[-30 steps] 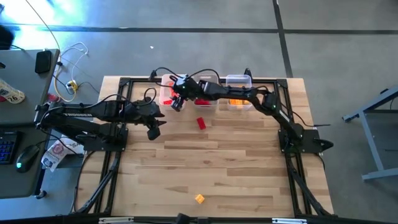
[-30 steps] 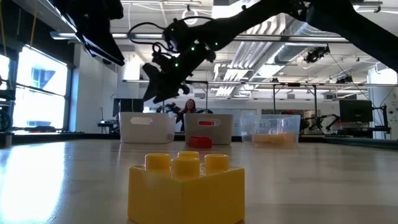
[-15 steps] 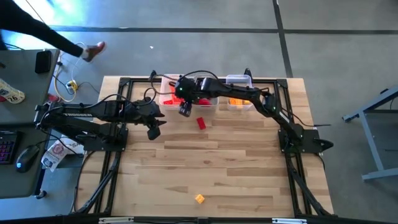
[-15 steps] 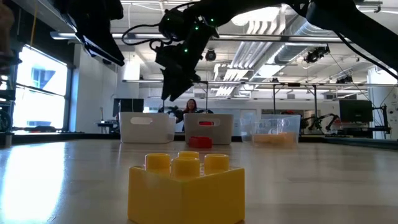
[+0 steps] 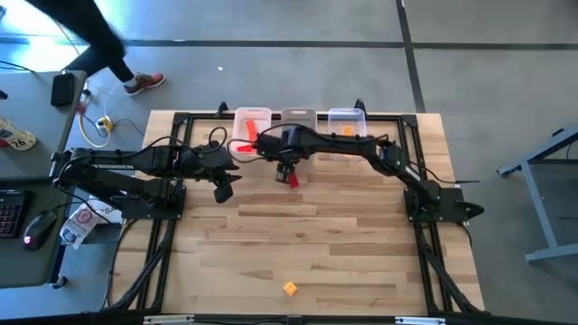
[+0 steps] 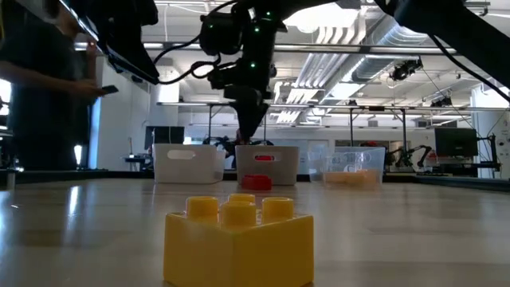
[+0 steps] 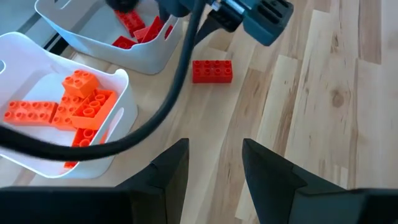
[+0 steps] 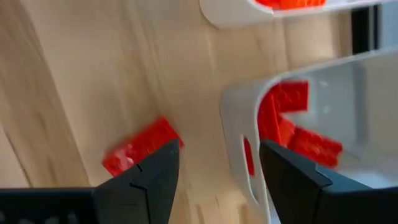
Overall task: Sort & place blocks by color
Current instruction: Put the red game piece into the gray bin
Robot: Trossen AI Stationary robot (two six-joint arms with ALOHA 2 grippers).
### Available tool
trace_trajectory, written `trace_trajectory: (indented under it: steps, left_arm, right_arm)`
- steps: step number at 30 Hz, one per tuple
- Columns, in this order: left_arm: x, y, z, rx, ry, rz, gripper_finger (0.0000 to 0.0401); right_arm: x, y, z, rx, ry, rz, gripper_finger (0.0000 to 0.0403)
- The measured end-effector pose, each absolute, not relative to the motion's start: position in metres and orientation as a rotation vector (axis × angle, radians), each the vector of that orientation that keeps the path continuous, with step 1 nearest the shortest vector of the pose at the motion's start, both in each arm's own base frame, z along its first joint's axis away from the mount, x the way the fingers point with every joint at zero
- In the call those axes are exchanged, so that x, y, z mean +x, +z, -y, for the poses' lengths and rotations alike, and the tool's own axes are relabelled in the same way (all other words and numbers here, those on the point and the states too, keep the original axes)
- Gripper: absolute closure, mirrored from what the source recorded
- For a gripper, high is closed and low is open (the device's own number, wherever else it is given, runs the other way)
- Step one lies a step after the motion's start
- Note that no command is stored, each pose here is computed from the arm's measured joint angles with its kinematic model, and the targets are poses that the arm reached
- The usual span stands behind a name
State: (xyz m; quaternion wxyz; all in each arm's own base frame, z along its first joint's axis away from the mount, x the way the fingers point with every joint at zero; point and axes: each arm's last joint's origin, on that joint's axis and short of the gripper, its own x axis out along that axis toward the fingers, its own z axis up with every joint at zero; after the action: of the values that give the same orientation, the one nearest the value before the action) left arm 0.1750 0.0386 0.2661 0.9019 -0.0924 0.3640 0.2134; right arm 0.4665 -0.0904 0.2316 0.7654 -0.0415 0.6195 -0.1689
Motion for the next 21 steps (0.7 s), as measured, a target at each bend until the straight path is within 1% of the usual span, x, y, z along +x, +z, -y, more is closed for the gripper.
trace_trajectory:
  steps: [8,16,21]
  left_arm:
    - [0.174,0.265,-0.039,-0.193,0.443,-0.761,0.0266]
    - [0.174,0.265,-0.038,-0.191,0.442,-0.769,0.0266]
    - [0.173,0.264,-0.038,-0.190,0.443,-0.788,0.0266]
  right_arm:
    - [0.455,0.230,0.079,-0.144,-0.447,-1.468,0.0195]
    - [0.449,0.231,0.063,-0.205,-0.527,-1.528,0.0195]
    - [0.446,0.231,0.052,-0.236,-0.544,-1.563,0.0195]
